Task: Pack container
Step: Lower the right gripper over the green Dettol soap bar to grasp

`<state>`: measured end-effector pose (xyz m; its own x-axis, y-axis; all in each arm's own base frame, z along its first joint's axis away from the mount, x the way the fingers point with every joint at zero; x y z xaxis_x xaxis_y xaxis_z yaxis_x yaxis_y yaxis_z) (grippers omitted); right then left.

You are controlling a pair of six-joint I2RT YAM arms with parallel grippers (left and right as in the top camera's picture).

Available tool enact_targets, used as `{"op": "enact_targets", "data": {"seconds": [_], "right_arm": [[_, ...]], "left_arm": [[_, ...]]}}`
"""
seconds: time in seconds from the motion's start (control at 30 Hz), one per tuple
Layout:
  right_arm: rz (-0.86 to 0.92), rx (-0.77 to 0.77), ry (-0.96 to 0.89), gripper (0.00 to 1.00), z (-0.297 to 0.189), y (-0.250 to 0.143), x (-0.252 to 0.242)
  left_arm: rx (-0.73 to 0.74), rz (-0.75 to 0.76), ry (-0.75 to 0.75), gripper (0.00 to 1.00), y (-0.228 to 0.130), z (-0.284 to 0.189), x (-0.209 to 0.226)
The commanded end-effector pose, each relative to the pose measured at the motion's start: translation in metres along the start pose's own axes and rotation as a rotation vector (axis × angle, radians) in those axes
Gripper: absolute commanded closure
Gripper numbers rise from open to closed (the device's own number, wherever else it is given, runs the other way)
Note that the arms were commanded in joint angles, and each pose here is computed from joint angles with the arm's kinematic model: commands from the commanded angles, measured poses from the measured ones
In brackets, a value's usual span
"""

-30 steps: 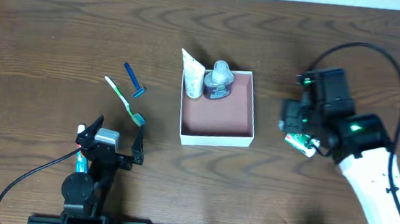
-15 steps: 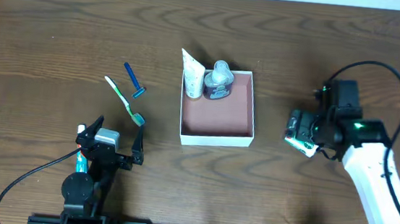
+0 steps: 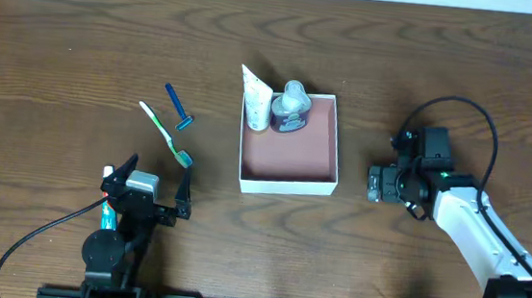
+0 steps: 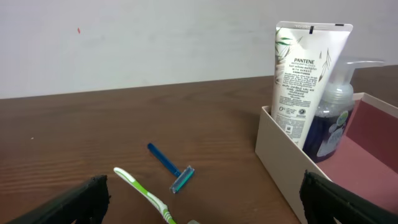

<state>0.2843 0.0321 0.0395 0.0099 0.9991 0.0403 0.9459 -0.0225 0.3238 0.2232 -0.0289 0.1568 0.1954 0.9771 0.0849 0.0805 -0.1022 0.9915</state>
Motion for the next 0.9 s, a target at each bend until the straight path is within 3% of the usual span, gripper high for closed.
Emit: {"op": "enact_targets", "data": {"seconds": [0.0,0.2,0.37,0.67,0.87], "right_arm": [[-0.024,0.054,0.000,0.01,0.005,-0.015,-0.004],[-0.023,0.135,-0.008,0.04,0.004,-0.034,-0.006],[-0.006,0.176,-0.014,0.12,0.003,-0.043,-0.008],[0.033,0.138,-0.008,0.46,0.012,-0.044,-0.007],[0.031,0.088,0.033,0.45,0.021,-0.044,-0.002]], "left_arm": [[0.050,-0.001,-0.013,0.02,-0.016,0.001,-0.002],[0.049,0.000,-0.013,0.02,-0.015,0.001,-0.002],[0.049,-0.001,-0.013,0.02,-0.015,0.001,-0.002],[0.049,0.000,-0.013,0.02,-0.015,0.001,-0.002],[0.049,0.000,-0.013,0.02,-0.015,0.001,-0.002]]}}
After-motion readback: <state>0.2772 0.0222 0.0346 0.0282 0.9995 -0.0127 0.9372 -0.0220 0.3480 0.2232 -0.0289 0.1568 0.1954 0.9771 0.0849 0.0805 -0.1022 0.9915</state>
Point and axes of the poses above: each gripper's point midway between its finger pads, its own z axis out along the fingers, its own x axis along the line the jaws close on, y = z × x, the point moved 2 cm from there along -z, back along the fingers, and after that the axes turned 5 degrees about z, right-handed, at the moved point
